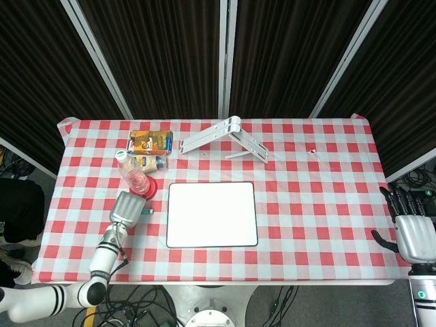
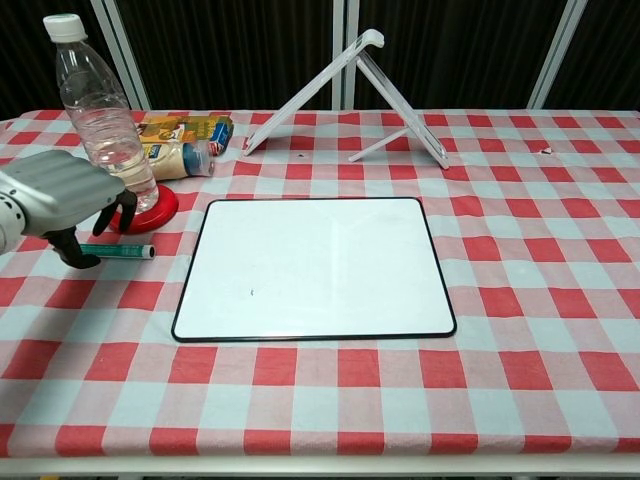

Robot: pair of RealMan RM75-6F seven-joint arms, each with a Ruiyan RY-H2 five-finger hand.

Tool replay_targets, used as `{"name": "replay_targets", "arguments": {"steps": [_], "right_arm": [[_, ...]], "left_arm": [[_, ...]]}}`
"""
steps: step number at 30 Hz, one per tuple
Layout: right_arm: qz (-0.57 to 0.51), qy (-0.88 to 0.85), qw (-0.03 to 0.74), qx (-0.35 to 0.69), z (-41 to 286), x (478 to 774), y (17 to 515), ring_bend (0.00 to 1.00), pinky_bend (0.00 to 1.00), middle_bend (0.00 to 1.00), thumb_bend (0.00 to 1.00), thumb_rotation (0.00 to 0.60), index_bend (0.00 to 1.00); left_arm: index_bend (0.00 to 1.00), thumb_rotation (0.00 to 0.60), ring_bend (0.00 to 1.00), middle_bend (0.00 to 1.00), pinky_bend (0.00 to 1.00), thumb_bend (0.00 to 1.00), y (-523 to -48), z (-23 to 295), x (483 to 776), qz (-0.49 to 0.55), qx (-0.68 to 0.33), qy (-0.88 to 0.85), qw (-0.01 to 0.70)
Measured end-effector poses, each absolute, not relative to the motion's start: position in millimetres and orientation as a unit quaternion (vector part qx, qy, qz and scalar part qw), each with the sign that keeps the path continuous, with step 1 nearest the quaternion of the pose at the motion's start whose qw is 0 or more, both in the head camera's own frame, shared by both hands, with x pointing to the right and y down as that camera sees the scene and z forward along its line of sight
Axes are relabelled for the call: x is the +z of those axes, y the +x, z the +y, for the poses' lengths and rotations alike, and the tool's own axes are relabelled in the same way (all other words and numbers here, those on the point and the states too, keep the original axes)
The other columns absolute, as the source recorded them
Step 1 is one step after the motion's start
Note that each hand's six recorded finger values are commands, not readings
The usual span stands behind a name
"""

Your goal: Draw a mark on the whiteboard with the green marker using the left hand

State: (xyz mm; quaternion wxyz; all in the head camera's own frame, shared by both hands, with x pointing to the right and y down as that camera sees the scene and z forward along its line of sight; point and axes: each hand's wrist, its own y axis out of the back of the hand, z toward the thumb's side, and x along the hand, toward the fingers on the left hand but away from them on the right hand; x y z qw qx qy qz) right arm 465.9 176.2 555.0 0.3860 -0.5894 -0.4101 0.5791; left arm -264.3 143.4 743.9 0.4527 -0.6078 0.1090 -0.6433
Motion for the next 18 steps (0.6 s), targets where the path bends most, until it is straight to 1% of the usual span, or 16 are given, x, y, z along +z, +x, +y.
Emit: {"name": "replay_targets", "arguments": {"steps": [7, 12, 18], "right_arm": [[-0.416, -0.579, 0.396, 0.579, 169, 546, 470, 0.0, 0.0, 0.0, 0.1, 0.6, 0.0], [-0.414, -0.58, 0.393, 0.581, 169, 547, 470, 0.0, 0.0, 0.0, 0.1, 0.6, 0.0], [-0.414, -0.581, 0.389, 0.583, 170, 548, 471, 0.0, 0.0, 0.0, 0.1, 0.6, 0.0]], "left_arm": [[0.43, 0.6, 0.7, 0.49, 0.97, 0.26, -262, 144, 750, 0.106, -0.652, -0.598, 0.454], [0.44, 0.6, 0.72, 0.5, 0.97, 0.28, -258, 147, 754, 0.105, -0.655, -0.592, 0.458], [0.44, 0.6, 0.72, 0.5, 0.97, 0.29, -250, 149, 758, 0.1, -0.655, -0.588, 0.463]]}}
